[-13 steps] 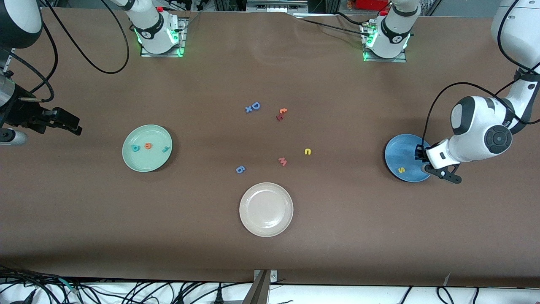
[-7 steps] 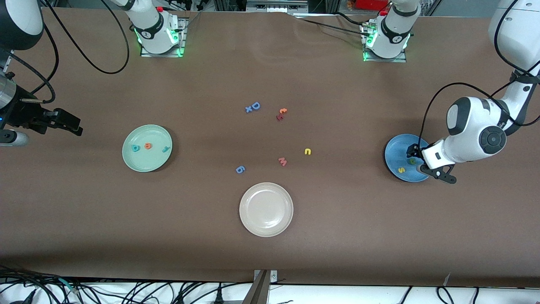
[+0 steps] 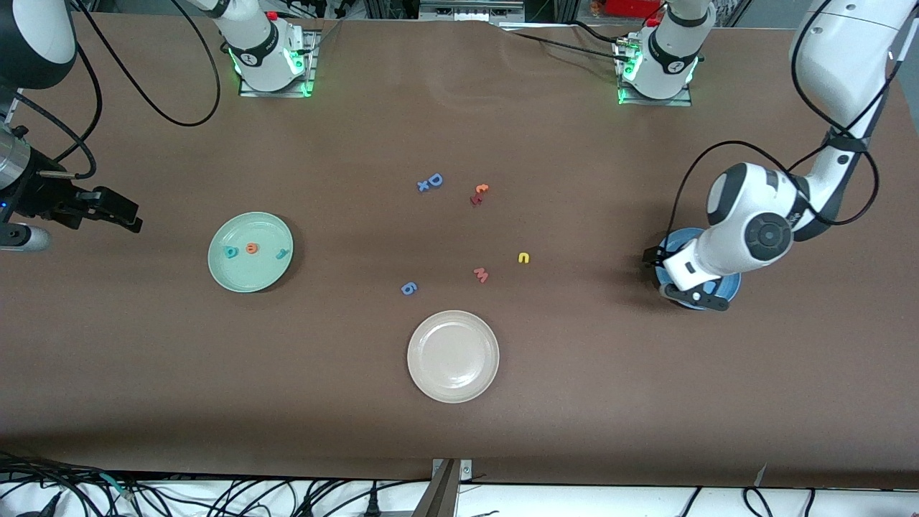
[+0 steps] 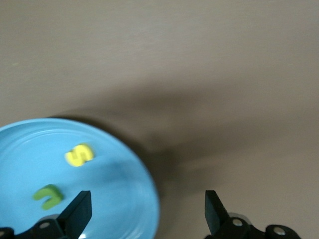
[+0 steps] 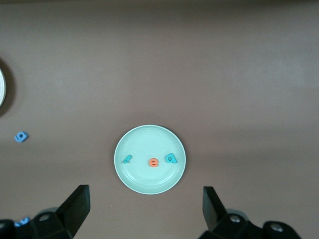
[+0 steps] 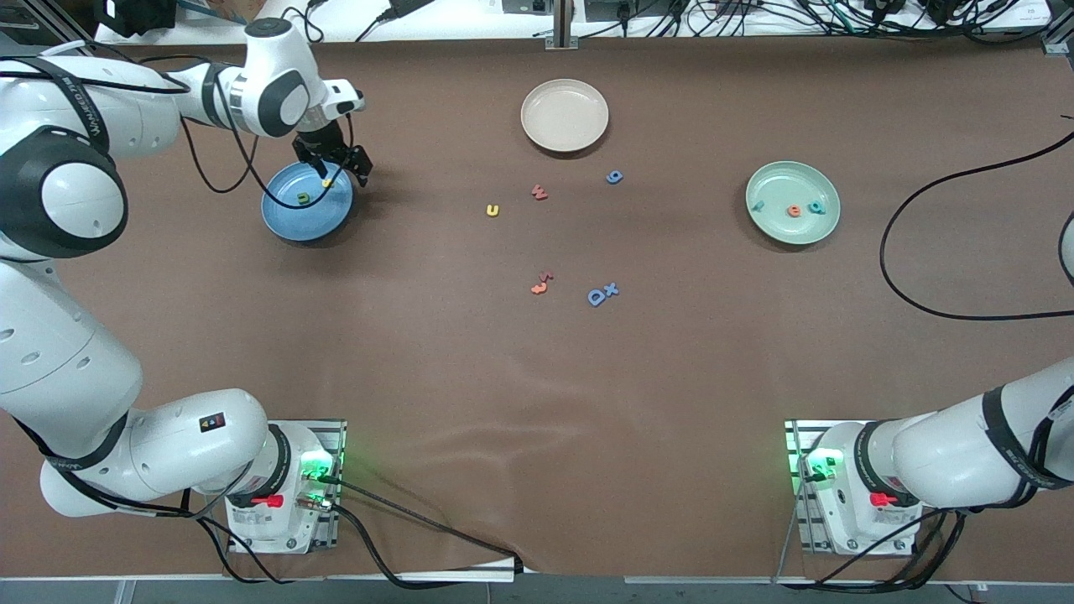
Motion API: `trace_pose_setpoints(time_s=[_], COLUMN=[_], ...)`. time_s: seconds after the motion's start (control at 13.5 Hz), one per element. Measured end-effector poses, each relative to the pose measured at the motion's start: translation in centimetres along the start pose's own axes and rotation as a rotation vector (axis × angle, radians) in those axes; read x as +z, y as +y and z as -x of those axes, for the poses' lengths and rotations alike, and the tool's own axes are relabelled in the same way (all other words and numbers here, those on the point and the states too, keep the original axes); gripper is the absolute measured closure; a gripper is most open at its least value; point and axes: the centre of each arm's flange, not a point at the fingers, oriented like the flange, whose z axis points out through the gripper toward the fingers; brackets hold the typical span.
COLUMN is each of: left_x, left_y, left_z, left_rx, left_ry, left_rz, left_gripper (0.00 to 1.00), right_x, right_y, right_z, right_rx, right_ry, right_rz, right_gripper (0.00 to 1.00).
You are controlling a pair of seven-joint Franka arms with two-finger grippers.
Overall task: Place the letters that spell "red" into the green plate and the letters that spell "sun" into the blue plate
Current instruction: 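Move the left gripper over the yellow u beside the pink w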
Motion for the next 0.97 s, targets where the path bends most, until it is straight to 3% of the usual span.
trace_pose_setpoints(time_s=[0.52,0.97], left_x=[-1.4,-0.6], left_y=[13.1,21.0], left_z=[-2.1,-4.0], left_rx=[-0.019,-0.023], left_ry=[0.040,0.140], left_rz=[-0.010,0.049], left_gripper=[0.00,0.00], right_x=[0.0,0.0], right_y=[-0.5,-0.5], right_z=[0.1,0.1], right_rx=[0.033,0.034], right_ry=[-0.001,-0.001], right_rz=[0.000,0.000], right_gripper=[0.00,0.00])
